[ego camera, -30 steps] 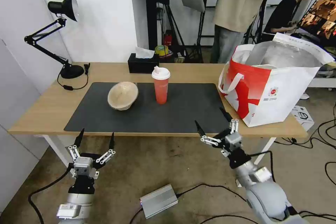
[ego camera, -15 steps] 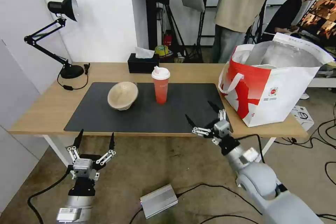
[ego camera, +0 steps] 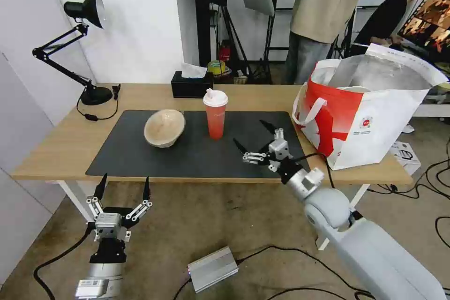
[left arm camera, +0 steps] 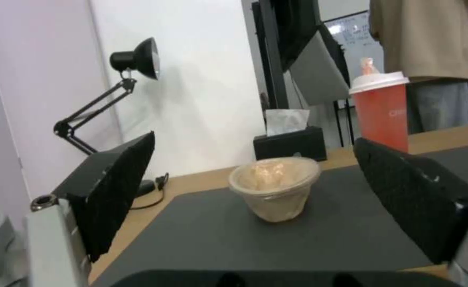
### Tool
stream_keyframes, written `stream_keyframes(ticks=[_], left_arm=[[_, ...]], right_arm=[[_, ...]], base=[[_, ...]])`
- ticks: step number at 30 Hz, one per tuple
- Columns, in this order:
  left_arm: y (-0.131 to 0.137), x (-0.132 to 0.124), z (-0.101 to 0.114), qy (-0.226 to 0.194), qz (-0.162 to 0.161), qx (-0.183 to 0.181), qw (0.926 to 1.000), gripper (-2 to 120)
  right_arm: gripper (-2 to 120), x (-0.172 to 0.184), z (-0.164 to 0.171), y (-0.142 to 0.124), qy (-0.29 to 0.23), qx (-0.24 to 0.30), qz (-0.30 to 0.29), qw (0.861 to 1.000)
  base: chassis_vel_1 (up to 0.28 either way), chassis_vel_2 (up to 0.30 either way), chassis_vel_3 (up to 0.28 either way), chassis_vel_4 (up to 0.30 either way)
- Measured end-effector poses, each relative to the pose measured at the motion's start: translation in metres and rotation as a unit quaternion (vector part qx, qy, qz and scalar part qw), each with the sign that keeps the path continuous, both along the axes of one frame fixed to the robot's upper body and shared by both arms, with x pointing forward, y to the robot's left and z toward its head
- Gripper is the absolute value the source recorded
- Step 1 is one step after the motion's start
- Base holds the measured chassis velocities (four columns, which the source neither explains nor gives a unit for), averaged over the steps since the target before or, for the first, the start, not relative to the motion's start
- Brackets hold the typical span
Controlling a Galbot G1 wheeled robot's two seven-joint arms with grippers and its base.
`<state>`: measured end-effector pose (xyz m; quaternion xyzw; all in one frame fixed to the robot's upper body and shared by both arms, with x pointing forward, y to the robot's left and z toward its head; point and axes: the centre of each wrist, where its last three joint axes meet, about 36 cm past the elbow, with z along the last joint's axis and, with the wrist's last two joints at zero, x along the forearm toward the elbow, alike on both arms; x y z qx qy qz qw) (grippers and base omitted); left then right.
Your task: Pick up the trash from the table and place it into the takeout bag.
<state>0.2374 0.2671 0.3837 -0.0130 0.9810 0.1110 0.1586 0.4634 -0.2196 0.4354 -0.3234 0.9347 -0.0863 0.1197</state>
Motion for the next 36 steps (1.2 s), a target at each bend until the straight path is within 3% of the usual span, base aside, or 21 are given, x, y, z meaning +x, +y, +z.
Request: stream_keyframes(ticks=[12,36], left_arm=[[0.005,-0.001,0.003,-0.003,0.008,0.006,0.9999,100],[0.012,0.004,-0.004,0.001,0.019,0.004,0.9998,100]], right_arm=[[100,0.027,0.007,0.003,0.053,0.006,0.012,0.998],[100,0.074,0.022,0.024,0.094,-0.009,0.03,0.995]], base=[[0.0,0.0,0.0,0.0],[0.0,0.0,0.0,0.0]])
